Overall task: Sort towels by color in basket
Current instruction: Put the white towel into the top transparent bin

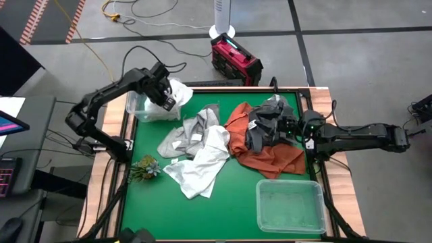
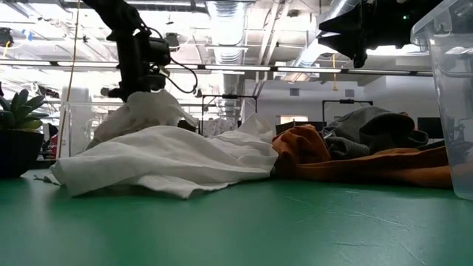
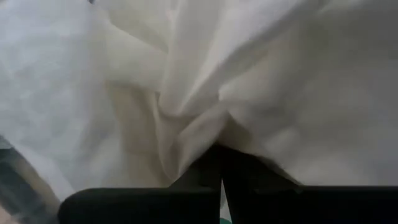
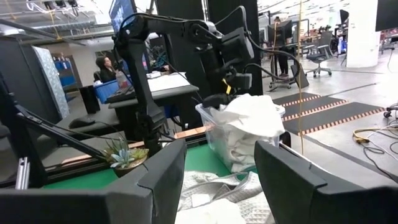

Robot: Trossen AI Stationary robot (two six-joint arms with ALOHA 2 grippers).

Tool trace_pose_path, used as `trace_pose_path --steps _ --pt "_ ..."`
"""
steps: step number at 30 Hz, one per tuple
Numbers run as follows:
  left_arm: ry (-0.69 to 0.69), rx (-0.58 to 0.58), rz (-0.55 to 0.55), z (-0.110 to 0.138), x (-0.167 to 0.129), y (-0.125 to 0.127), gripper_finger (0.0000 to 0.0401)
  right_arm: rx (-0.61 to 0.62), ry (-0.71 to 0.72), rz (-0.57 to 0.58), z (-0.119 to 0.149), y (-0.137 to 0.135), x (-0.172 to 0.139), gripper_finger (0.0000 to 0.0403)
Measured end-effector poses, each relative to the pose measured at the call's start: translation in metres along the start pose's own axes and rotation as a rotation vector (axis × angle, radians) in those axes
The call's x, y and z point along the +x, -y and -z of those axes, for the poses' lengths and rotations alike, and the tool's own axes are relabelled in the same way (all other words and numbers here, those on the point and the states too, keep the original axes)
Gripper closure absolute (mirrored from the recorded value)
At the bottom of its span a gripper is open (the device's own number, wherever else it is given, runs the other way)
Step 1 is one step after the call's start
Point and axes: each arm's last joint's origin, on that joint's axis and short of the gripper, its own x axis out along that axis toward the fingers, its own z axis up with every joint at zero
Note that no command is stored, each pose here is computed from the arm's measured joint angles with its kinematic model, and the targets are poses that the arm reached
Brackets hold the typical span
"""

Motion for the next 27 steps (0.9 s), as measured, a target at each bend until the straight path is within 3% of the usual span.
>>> trace_pose_path --steps 4,9,16,27 --pt "-0.053 0.057 -0.063 0.009 0.011 0.003 0.0373 0.001 0.0 -0.003 0.0 0.0 0.0 0.018" --pt "-0.068 0.1 -0.109 0.012 0.011 0.006 0.0306 0.001 0.005 -0.004 0.0 -0.001 0.0 0.018" --pt "-0.012 0.127 -0.127 -0.001 -0.021 0.009 0.0225 -0.001 0.009 -0.001 -0.001 0.0 0.0 0.018" --pt "0.244 0.086 -0.093 -0.014 -0.108 0.011 0.0225 -0.017 0.01 -0.001 -0.001 0.0 0.0 0.018"
